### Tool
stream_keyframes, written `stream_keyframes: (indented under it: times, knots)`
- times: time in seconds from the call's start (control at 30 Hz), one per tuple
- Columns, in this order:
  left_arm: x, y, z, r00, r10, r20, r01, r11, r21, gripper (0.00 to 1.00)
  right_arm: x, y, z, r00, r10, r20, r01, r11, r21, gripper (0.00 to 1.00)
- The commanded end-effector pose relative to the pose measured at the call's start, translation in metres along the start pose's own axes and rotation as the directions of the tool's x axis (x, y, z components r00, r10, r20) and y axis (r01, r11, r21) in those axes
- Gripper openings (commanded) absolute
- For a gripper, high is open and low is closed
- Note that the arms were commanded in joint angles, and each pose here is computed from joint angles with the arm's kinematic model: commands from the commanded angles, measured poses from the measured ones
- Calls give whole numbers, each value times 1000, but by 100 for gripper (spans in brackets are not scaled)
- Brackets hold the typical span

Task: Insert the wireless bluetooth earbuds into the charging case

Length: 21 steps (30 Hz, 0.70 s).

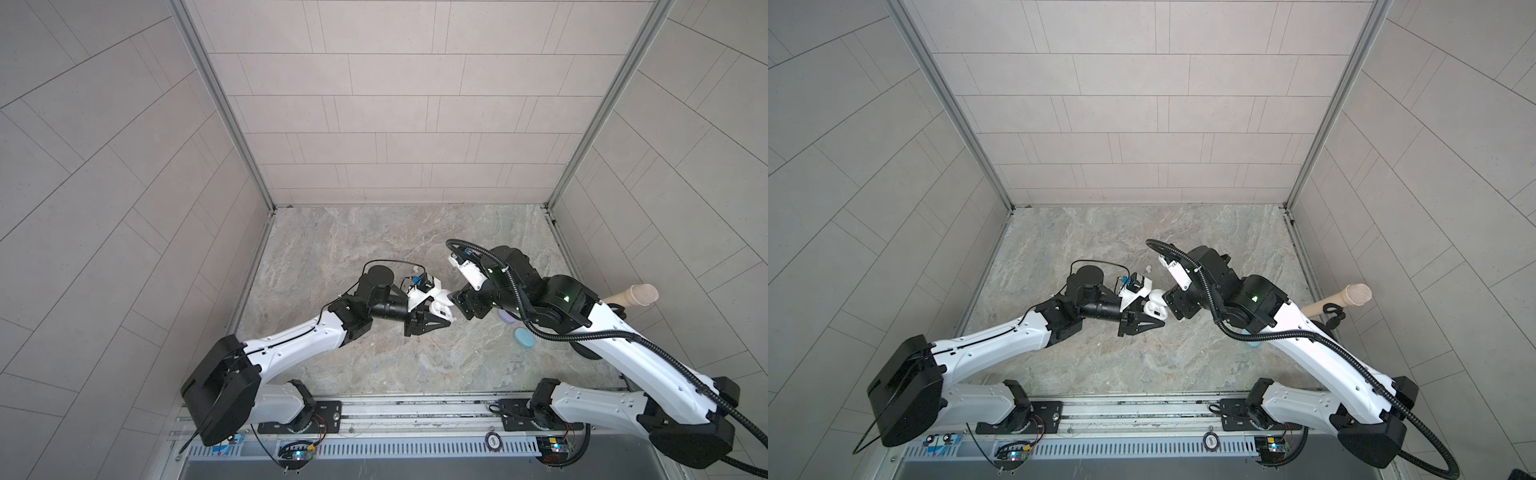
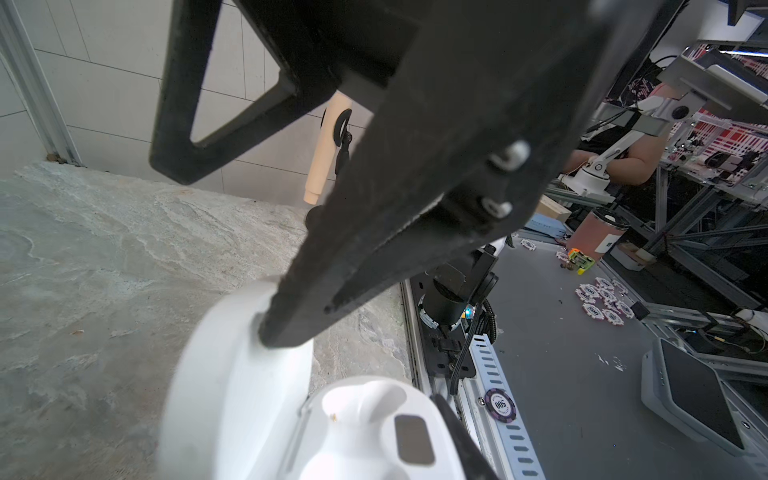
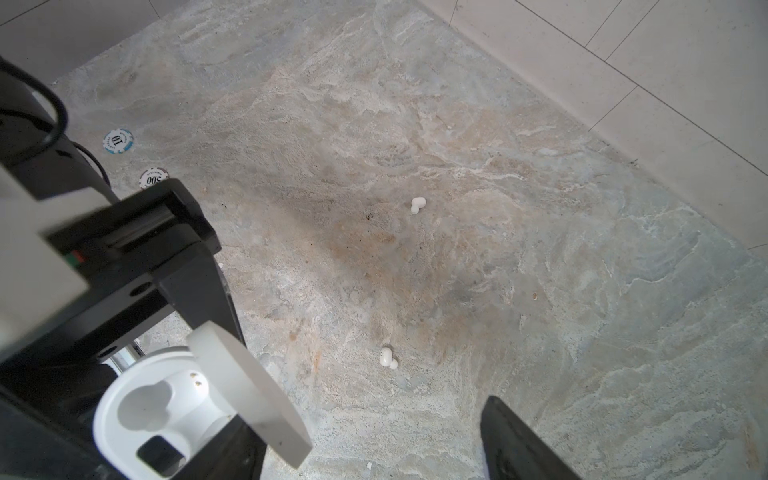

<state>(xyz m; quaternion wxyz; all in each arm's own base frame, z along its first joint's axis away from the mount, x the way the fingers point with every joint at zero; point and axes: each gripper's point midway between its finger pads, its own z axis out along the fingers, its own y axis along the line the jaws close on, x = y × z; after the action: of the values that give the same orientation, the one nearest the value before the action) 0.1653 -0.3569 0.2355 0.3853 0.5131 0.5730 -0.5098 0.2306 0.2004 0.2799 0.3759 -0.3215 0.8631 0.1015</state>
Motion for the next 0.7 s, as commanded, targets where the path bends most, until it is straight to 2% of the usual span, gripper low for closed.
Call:
stream_keyframes:
  times: [0.0, 0.3, 0.43, 0.57, 0.67]
  knots:
    - [-5, -8, -1, 999, 24, 34, -25, 999, 25, 11, -12, -2, -12, 998, 29, 55, -29, 1000, -8, 84]
    - [8, 6, -2, 999, 1, 38, 1, 999, -44, 10, -14, 13, -23, 997, 65, 47, -60, 993, -102, 89]
    - [10, 17, -10, 997, -11, 70, 18, 995, -97, 9, -11, 15, -25, 993, 113, 27, -109, 986, -125, 92]
    - [9, 25, -24, 995, -2, 97, 18, 986, -163, 9, -4, 10, -24, 976, 219, 2, -217, 967, -132, 94]
    - [11, 31, -33, 994, 4, 105, 19, 976, -216, 9, 13, -6, -11, 940, 340, -38, -342, 935, -90, 95]
